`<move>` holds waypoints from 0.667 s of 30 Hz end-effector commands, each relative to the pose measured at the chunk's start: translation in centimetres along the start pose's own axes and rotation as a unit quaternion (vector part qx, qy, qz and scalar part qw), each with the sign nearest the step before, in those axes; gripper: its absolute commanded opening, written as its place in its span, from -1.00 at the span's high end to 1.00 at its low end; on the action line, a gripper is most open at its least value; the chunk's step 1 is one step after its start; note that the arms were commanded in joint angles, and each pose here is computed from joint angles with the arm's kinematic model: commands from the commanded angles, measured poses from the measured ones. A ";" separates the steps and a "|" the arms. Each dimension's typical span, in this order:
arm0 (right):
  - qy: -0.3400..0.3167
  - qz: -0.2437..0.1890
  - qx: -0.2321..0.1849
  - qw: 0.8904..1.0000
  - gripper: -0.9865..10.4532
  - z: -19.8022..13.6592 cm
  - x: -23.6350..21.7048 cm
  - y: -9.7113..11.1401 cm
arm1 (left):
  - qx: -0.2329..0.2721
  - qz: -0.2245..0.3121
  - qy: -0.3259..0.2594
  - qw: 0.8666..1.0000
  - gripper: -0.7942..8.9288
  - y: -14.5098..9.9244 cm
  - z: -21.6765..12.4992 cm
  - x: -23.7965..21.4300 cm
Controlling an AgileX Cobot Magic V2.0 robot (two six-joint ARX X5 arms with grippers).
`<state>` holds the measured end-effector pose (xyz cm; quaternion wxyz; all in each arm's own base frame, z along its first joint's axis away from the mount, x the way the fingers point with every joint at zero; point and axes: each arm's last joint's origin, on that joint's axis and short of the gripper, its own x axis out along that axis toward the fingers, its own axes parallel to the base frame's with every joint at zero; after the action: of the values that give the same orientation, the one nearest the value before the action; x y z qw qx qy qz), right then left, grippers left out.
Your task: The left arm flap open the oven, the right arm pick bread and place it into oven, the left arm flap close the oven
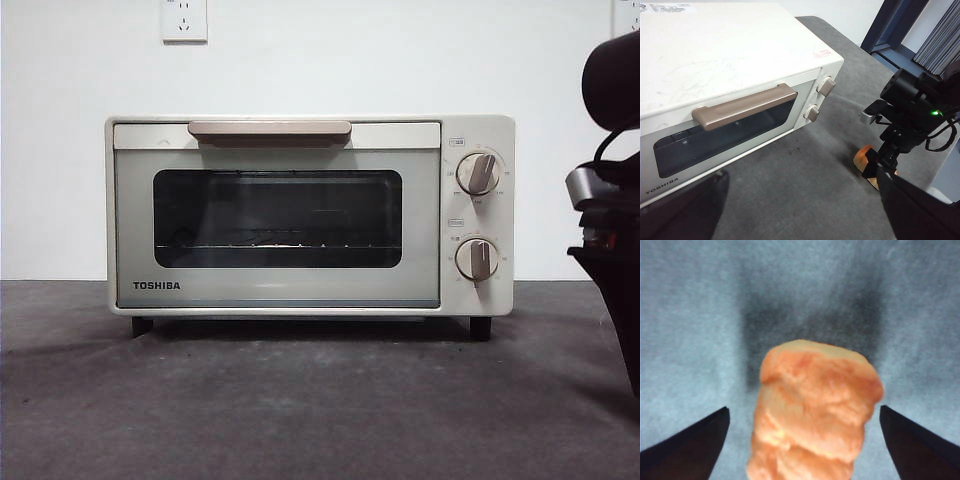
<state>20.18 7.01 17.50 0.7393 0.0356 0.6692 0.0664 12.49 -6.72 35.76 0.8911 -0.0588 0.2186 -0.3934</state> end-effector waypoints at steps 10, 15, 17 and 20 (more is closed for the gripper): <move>0.008 0.001 -0.018 1.000 0.59 0.2 0.3 0.1 | 0.005 -0.006 -0.004 1.000 -0.12 -0.2 0.7 0.0; -0.024 0.059 -0.023 0.998 0.59 -0.7 -2.1 0.4 | -0.010 -0.001 0.043 0.999 0.01 0.3 1.0 1.1; -0.043 0.082 -0.029 0.995 0.59 -1.5 -3.4 0.5 | -0.012 0.001 0.062 0.998 0.14 0.6 1.4 1.8; -0.080 0.108 -0.038 0.990 0.59 -2.9 -5.6 0.4 | -0.021 0.003 0.087 0.996 0.39 1.1 2.2 3.2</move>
<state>16.98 6.43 22.07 0.7718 0.0851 0.6101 0.1576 15.72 -8.17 35.69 0.8676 -0.0519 0.3154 -0.3809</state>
